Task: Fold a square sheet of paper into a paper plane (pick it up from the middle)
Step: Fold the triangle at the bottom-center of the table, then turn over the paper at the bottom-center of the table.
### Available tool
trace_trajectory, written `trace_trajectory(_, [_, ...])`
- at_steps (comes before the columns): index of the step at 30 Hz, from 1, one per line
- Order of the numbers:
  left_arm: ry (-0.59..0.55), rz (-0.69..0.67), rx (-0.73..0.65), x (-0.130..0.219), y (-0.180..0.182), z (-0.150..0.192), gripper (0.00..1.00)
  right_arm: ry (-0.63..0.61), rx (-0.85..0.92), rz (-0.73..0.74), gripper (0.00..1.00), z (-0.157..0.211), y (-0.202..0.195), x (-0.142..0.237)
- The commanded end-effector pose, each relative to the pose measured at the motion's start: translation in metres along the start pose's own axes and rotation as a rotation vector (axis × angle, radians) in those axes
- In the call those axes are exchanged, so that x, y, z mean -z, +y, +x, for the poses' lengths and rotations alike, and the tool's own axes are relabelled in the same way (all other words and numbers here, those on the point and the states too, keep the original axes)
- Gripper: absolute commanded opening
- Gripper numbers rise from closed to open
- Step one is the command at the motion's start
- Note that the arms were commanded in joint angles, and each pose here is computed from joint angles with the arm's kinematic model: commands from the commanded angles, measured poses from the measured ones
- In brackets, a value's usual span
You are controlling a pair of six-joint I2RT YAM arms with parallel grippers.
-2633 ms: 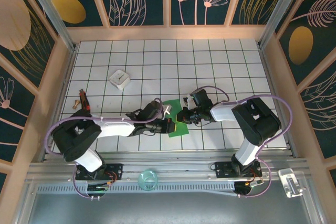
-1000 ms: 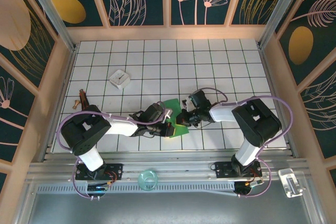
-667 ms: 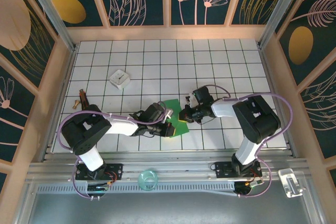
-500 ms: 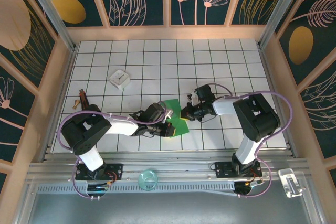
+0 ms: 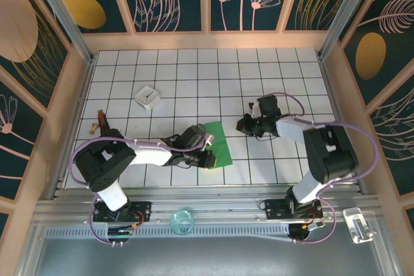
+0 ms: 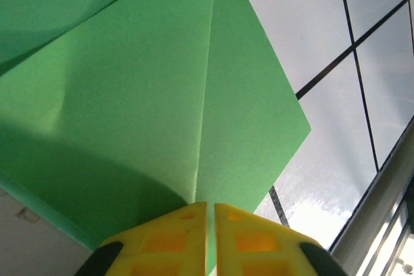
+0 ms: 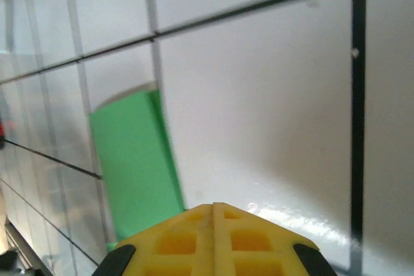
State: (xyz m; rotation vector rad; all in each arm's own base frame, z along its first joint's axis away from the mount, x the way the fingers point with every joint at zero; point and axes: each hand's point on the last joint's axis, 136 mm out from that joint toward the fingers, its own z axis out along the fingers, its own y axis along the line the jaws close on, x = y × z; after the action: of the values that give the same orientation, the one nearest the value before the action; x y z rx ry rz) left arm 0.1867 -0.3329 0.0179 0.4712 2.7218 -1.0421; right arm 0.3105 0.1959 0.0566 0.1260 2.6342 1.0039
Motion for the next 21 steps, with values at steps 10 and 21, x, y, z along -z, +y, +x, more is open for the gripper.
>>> trace_trajectory(10, [-0.237,-0.012,0.121,0.044,0.000,-0.066,0.16,0.021,0.091,0.060,0.21,0.080,0.013,0.026])
trace_trajectory(21, [-0.142,-0.074,0.131,0.015,0.026,-0.057,0.00,0.063,0.053,0.096,0.29,0.104,0.009,0.016])
